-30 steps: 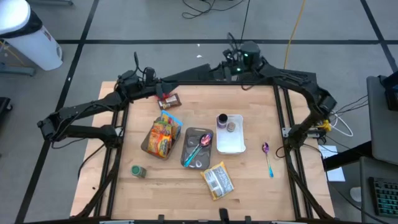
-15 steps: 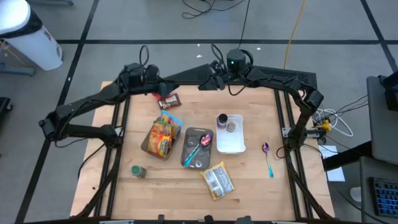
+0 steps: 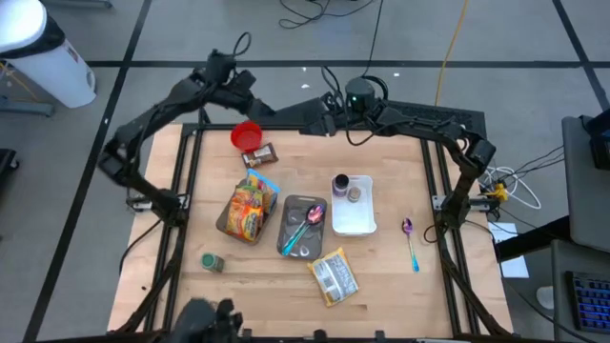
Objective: Pick & Place Food Item
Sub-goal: Put the blue spoon into the right gray bin
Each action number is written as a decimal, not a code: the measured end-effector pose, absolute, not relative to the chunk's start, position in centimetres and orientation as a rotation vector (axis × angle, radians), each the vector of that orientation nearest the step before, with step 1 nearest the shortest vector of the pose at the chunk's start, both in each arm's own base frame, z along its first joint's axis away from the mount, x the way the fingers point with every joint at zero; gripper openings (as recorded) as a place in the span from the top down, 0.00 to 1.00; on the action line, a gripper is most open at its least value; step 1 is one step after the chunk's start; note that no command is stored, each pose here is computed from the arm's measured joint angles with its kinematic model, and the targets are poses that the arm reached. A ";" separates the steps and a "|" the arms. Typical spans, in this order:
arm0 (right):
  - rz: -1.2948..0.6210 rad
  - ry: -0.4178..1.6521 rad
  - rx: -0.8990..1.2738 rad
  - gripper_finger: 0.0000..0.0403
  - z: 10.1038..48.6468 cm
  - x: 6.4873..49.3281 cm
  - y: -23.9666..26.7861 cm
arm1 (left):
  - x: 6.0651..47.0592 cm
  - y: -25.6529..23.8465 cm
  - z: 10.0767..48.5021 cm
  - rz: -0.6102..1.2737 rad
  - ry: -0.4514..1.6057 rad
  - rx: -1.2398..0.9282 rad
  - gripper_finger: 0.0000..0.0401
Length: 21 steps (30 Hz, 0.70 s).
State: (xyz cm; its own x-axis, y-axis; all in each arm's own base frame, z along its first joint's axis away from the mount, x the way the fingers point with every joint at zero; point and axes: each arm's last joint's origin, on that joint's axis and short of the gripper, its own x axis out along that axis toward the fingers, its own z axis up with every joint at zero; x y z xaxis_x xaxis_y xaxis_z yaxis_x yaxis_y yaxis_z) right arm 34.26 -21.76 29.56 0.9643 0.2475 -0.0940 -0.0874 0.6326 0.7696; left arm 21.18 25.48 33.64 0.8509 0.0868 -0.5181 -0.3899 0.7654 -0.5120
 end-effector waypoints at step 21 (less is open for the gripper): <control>-0.037 0.205 0.760 0.58 32.5 32.1 -19.9 | 25.7 32.3 28.4 0.252 1.077 -0.450 0.32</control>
